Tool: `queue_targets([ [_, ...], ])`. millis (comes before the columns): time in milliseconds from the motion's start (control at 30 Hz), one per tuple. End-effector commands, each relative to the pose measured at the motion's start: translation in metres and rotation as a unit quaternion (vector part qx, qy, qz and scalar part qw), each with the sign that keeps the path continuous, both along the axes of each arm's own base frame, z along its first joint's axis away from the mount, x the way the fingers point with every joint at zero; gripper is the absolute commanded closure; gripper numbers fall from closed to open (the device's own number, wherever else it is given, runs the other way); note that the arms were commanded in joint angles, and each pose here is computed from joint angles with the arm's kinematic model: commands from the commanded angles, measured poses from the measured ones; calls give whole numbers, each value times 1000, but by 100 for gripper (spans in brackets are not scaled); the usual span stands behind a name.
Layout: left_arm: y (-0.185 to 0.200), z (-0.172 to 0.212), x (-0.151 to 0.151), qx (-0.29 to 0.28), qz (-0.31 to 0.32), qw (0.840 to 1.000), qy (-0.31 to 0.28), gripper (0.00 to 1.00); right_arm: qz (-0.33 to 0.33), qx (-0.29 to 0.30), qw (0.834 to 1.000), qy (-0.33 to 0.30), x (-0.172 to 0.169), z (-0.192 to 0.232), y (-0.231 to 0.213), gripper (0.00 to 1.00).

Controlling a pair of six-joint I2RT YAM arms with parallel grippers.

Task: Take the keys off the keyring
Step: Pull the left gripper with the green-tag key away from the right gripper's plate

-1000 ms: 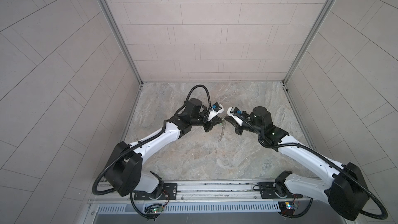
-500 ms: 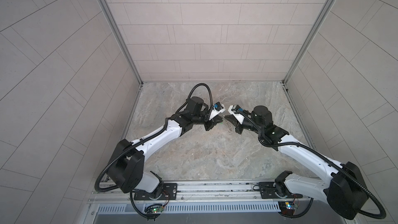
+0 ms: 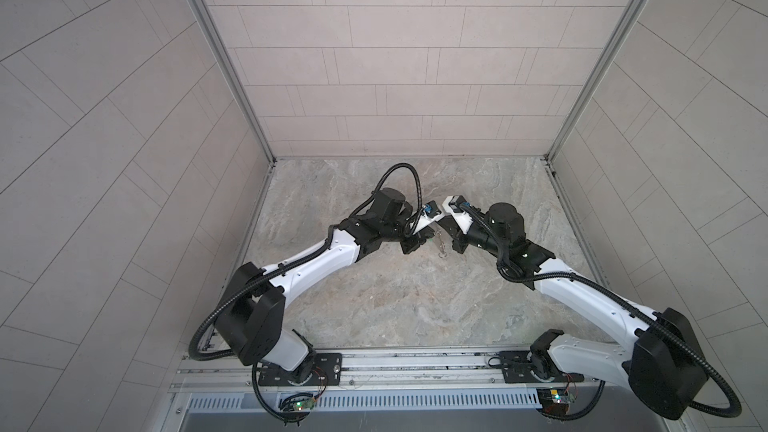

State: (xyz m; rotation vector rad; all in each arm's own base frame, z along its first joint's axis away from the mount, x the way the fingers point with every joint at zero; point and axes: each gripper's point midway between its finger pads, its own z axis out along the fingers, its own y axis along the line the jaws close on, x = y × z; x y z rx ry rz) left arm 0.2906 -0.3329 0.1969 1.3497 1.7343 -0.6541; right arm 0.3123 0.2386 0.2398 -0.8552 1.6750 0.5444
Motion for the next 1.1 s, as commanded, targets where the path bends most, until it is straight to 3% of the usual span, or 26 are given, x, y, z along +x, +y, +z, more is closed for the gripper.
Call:
queue_targets([
  [0,14,-3,4,30,20,999,6,100,-22,-10,1000,-5,5,8,-11,100],
  [367,74,-90,13,102,120,977,142,100,-23,-114,988,100,0,-52,-26,100],
  [500,79,-113,21,116,123,964,204,100,-38,-157,978,130,1,-73,-35,100],
  [767,87,-139,45,178,171,934,256,100,-71,-233,953,181,15,-114,-49,100],
  [1067,93,-166,63,220,220,903,295,100,-98,-278,932,209,21,-142,-64,100],
])
